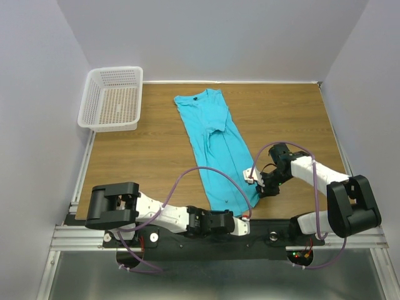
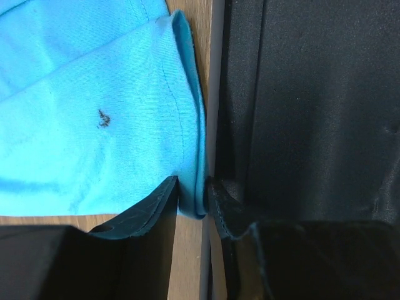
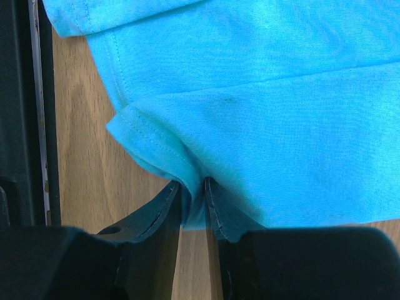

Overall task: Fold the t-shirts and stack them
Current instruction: Fold the tshirt

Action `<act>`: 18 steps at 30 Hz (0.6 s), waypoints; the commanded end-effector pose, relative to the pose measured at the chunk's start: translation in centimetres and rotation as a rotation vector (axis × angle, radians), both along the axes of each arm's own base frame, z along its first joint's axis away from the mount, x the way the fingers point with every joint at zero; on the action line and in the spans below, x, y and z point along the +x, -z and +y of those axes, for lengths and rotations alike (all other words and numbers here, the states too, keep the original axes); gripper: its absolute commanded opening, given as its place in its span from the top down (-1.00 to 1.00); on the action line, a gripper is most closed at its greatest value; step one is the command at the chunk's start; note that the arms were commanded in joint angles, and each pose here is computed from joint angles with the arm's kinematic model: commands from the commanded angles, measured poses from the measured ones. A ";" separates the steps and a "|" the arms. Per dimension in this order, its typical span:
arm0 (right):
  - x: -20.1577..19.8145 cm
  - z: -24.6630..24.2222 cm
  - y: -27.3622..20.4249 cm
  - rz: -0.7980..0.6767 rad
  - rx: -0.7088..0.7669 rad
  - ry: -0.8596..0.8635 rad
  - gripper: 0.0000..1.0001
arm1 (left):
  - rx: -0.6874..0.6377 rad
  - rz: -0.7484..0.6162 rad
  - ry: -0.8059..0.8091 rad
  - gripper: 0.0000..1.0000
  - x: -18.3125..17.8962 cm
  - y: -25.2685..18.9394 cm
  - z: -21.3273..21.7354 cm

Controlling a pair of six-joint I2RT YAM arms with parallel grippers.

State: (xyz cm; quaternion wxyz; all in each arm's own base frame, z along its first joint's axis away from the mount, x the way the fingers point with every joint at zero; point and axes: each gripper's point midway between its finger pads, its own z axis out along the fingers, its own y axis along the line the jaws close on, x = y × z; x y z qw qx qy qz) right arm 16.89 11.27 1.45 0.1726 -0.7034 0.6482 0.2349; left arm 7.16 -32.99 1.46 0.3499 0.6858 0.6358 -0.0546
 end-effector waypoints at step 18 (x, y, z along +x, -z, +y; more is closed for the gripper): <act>0.1 0.1 -1.6 0.005 0.002 0.019 0.70 | -0.087 0.007 -0.084 1.00 2.6 -3.7 0.0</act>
